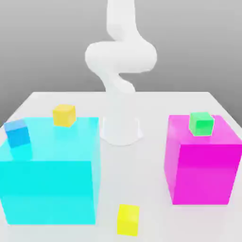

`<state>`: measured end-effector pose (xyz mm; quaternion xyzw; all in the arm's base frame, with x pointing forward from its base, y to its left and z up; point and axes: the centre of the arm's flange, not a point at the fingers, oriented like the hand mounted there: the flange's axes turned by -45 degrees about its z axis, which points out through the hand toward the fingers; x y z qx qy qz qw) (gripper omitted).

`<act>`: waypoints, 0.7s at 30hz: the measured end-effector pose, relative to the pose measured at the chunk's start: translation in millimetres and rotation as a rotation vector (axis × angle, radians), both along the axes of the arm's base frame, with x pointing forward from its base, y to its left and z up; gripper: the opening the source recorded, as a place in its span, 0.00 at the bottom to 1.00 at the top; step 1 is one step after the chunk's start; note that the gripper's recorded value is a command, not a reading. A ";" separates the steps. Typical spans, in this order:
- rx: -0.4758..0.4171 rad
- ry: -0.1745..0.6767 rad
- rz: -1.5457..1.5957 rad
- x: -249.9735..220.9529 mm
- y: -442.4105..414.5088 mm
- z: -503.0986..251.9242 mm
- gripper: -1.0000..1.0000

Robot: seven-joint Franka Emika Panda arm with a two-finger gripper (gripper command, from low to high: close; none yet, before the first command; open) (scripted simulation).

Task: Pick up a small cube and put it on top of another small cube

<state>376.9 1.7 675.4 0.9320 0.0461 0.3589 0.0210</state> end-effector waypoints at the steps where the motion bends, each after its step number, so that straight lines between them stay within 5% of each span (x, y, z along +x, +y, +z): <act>1: -0.035 0.028 0.036 12.2 0.8 -15.9 0.50; 11: -0.301 0.287 0.420 90.9 6.5 -179.8 0.50; 21: -0.451 0.508 0.878 103.8 12.5 -353.9 0.50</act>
